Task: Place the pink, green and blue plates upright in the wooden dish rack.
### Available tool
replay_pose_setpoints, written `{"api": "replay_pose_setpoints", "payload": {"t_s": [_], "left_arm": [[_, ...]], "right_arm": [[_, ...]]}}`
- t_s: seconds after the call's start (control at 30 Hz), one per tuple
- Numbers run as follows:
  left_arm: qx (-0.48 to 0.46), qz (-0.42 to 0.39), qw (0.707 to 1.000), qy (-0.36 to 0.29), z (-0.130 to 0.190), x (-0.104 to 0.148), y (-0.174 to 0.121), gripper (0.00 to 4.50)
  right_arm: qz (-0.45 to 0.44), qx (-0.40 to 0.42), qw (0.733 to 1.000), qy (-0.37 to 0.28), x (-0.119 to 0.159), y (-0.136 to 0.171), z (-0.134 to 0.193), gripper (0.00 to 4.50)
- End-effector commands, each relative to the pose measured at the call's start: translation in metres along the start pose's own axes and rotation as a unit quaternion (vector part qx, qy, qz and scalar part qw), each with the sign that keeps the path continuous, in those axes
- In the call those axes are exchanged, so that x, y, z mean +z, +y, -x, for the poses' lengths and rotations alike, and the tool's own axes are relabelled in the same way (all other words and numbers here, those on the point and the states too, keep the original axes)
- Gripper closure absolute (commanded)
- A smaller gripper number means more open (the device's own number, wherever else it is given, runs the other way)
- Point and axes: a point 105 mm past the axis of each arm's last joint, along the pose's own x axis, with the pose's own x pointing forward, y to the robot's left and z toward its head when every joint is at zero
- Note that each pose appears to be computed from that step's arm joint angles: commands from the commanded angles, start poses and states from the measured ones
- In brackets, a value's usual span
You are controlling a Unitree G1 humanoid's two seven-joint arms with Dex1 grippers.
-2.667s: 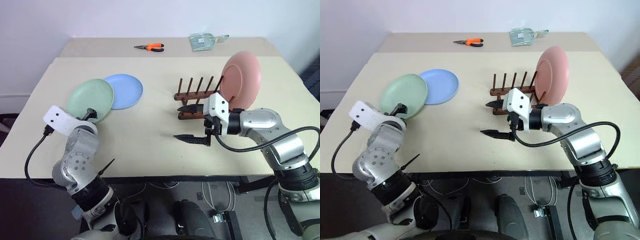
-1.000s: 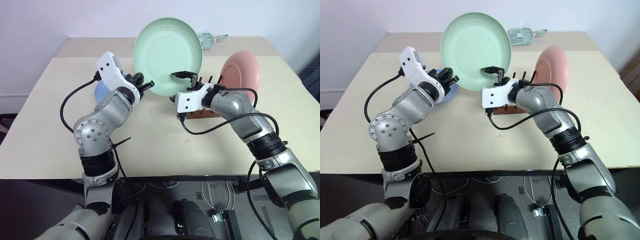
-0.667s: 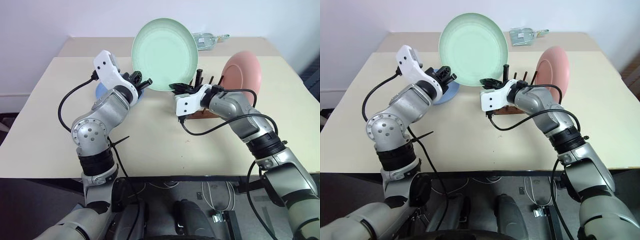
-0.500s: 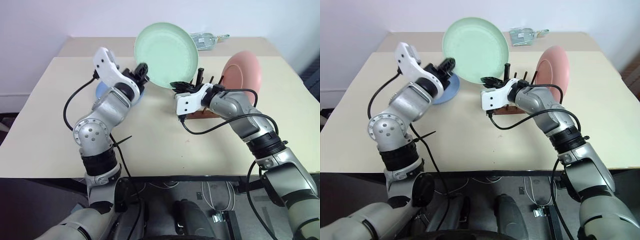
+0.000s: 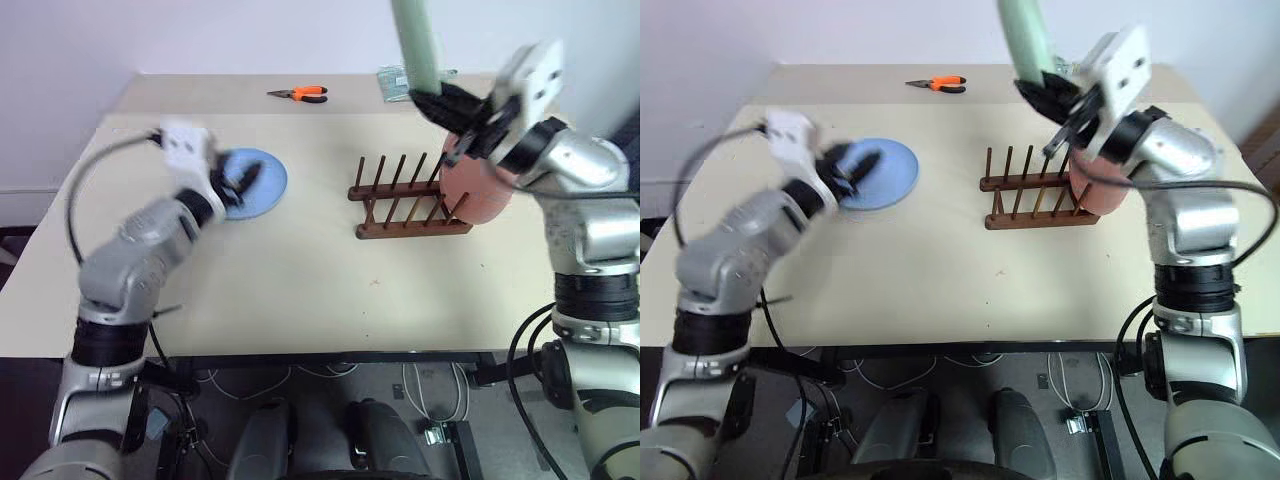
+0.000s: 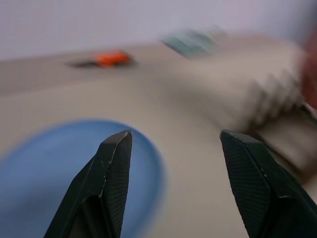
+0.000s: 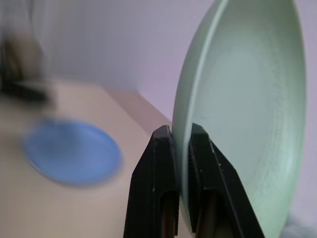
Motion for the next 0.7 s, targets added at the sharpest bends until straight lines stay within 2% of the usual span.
{"api": "replay_pose_setpoints", "payload": {"t_s": [0.03, 0.13, 0.33, 0.7], "left_arm": [[-0.169, -0.050, 0.984, -0.015, 0.005, -0.001, -0.061, 1.64], [-0.212, -0.026, 0.977, -0.016, 0.005, -0.004, -0.074, 1.64], [-0.269, -0.019, 0.963, -0.009, 0.008, -0.009, -0.089, 1.64], [-0.256, -0.031, 0.966, -0.012, 0.010, -0.010, -0.088, 1.64]], "right_arm": [[-0.079, 0.023, 0.997, -0.006, 0.016, 0.005, 0.017, 4.50], [-0.111, 0.028, 0.993, 0.017, 0.007, 0.007, 0.025, 4.50], [-0.157, -0.004, 0.987, 0.033, -0.008, -0.010, 0.031, 4.50], [-0.213, -0.013, 0.975, 0.061, -0.033, -0.027, 0.029, 4.50]]}}
